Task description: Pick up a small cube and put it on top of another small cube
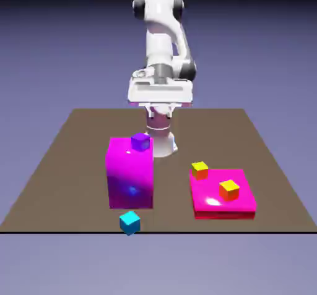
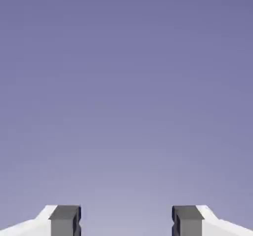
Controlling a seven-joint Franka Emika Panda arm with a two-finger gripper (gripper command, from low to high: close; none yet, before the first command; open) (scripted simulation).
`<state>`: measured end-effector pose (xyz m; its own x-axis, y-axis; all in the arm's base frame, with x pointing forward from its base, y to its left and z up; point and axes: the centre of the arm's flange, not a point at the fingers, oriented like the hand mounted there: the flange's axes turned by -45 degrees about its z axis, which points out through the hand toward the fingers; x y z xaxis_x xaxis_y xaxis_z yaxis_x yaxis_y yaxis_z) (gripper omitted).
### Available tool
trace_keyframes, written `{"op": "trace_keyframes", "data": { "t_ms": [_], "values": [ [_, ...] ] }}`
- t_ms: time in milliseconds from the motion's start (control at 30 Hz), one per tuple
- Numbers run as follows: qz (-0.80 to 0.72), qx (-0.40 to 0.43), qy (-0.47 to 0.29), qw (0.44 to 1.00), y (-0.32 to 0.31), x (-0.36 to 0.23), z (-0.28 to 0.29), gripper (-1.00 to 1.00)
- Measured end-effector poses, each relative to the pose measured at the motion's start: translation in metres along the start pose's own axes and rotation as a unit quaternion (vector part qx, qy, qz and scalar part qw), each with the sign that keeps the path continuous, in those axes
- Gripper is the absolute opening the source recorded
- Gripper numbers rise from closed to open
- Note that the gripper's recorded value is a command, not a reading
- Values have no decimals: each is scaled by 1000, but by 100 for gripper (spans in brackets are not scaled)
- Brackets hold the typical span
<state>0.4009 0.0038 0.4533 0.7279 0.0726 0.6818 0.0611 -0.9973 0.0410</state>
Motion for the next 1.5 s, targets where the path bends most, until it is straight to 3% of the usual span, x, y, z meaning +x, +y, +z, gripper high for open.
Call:
{"op": "trace_keyframes", "data": {
  "t_ms": [333, 633, 1100, 1167, 1267, 1300, 1367, 1500],
  "values": [
    [-88, 22, -185, 979, 14, 21, 106, 0],
    [-171, 36, -347, 921, 28, 10, 205, 0],
    [-291, 44, -579, 760, 49, -48, 339, 0],
    [-295, 44, -588, 752, 50, -51, 344, 0],
    [-295, 44, -588, 752, 62, -104, 371, 0],
    [-295, 44, -588, 752, 63, -110, 374, -100],
    [-295, 44, -588, 752, 63, -110, 374, -100],
    [-322, 52, -581, 746, 35, -50, 339, -100]
  ]
}}
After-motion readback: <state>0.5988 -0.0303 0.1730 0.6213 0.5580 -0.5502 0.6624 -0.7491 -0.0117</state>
